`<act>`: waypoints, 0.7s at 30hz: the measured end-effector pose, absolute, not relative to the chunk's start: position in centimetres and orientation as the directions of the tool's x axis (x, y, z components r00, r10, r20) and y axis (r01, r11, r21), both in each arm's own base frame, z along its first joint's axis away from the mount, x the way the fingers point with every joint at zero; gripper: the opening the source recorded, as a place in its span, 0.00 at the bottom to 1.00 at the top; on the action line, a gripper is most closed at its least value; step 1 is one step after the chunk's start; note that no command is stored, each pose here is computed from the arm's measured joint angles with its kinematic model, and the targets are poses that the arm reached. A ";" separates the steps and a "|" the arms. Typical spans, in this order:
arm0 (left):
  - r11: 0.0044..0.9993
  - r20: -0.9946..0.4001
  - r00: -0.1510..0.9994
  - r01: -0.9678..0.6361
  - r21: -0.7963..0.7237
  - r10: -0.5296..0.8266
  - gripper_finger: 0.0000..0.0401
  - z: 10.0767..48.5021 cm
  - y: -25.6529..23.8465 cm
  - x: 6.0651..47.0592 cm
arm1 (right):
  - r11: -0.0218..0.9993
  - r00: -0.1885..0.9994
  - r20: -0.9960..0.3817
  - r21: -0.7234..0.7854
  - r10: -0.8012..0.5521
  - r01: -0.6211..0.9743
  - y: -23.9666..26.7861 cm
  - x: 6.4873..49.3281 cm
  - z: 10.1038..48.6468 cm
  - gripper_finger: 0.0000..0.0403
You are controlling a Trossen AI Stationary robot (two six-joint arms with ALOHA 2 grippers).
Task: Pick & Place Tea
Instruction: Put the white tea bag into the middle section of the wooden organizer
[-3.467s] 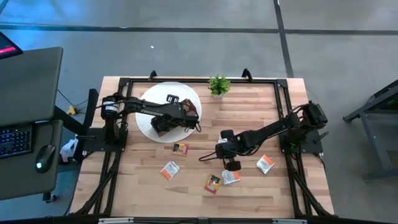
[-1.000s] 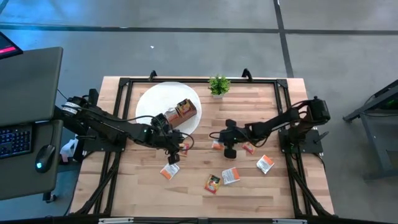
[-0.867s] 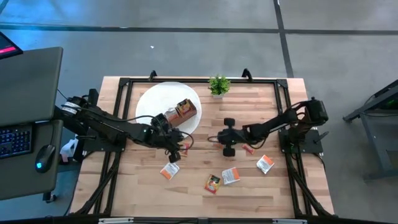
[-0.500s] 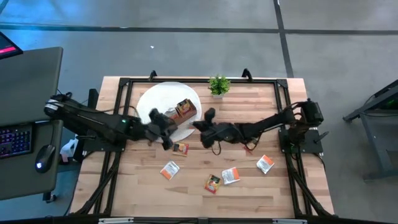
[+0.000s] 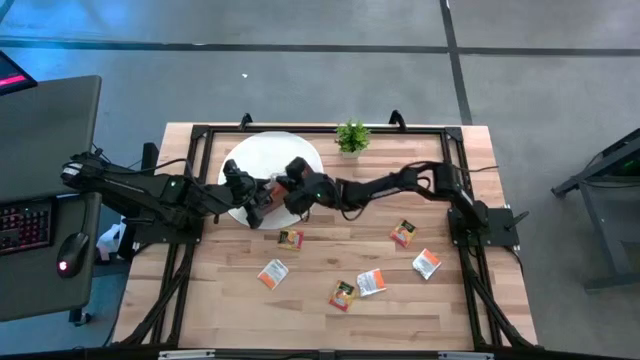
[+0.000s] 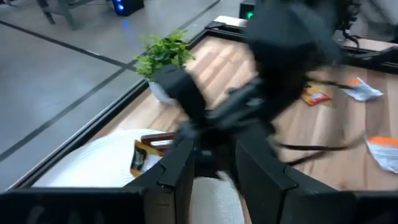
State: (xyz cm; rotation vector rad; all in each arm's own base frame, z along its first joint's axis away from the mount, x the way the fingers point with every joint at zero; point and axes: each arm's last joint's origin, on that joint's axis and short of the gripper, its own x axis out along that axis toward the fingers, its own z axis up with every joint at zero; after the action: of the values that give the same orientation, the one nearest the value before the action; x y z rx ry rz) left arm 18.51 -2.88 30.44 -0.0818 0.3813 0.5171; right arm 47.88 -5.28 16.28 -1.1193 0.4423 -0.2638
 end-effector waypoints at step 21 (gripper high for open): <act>0.879 -0.406 0.799 -0.476 0.023 0.443 0.29 29.9 -3.1 19.2 | 0.429 0.912 -0.293 -0.890 -0.286 -0.152 -7.5 48.5 13.8 0.14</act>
State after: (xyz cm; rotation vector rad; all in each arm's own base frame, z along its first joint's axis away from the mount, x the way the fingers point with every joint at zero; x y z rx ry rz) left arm 19.19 -3.12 29.85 -0.0818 0.4157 0.4937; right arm 48.51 -7.48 13.82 -1.1344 0.4373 -0.0868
